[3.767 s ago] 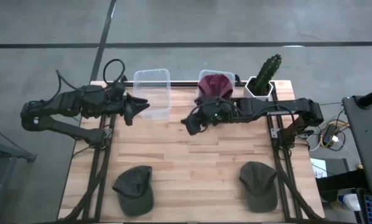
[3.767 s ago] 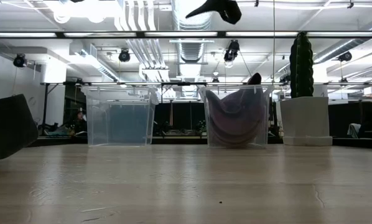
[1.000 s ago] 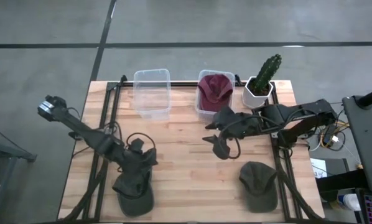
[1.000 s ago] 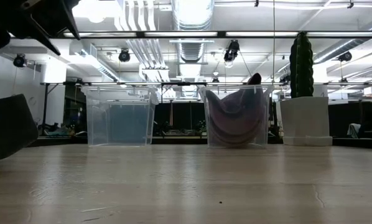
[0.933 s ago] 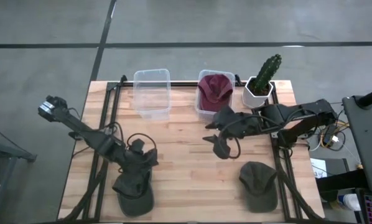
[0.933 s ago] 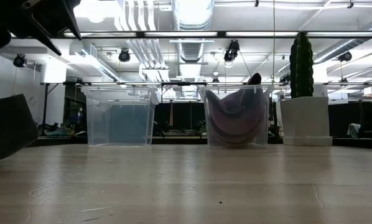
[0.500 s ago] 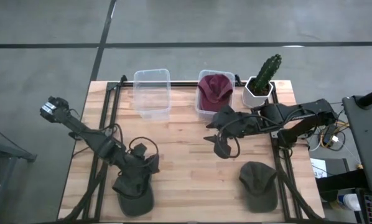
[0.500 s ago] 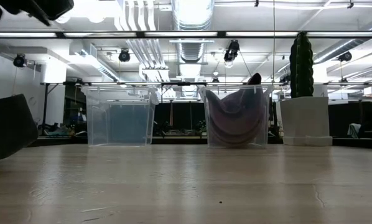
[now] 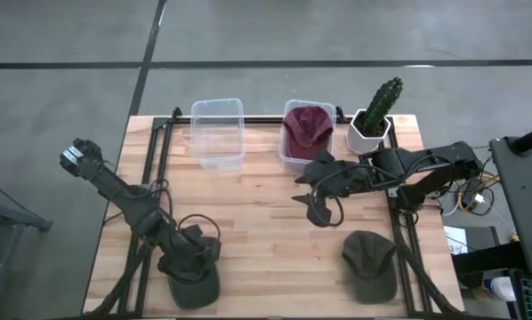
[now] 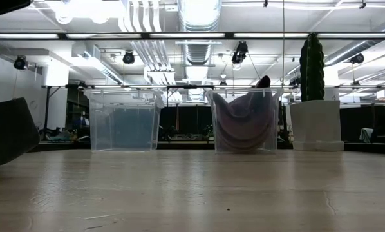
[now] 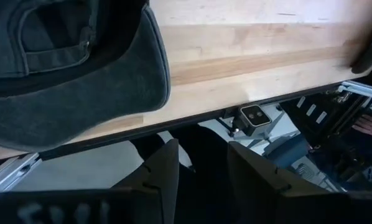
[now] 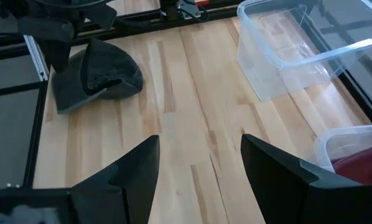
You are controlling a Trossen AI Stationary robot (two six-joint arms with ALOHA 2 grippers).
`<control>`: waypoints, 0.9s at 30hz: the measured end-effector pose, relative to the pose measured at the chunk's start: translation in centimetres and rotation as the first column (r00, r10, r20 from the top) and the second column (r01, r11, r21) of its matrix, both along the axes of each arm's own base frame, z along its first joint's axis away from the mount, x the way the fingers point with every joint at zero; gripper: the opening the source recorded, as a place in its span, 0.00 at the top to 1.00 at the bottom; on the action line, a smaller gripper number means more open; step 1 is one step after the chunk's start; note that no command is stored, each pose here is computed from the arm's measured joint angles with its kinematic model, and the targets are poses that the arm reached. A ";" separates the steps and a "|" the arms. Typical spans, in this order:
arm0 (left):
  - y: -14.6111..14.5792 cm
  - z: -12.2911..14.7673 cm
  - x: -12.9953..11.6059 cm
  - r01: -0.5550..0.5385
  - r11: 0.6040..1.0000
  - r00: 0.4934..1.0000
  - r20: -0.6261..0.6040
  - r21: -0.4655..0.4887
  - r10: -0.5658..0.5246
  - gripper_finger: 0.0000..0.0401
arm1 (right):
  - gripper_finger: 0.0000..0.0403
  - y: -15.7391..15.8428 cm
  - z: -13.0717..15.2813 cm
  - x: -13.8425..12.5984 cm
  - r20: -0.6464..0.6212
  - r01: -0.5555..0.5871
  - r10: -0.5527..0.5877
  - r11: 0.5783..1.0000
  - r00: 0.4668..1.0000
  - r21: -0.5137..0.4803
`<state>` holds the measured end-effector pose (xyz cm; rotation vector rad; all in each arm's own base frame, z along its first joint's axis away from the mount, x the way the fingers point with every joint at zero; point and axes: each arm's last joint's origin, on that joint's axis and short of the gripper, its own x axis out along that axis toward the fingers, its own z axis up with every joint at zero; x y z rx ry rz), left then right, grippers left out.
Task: Pick & Place hat
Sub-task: Put the left black cap into the left transparent bin
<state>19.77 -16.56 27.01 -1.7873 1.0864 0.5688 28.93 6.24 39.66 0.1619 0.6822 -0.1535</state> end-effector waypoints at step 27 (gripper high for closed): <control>-2.1 -1.9 -4.0 0.129 0.992 0.909 -0.401 0.003 -0.117 0.68 | 0.46 0.0 -1.8 0.1 -0.063 -0.031 0.028 0.998 0.998 -0.048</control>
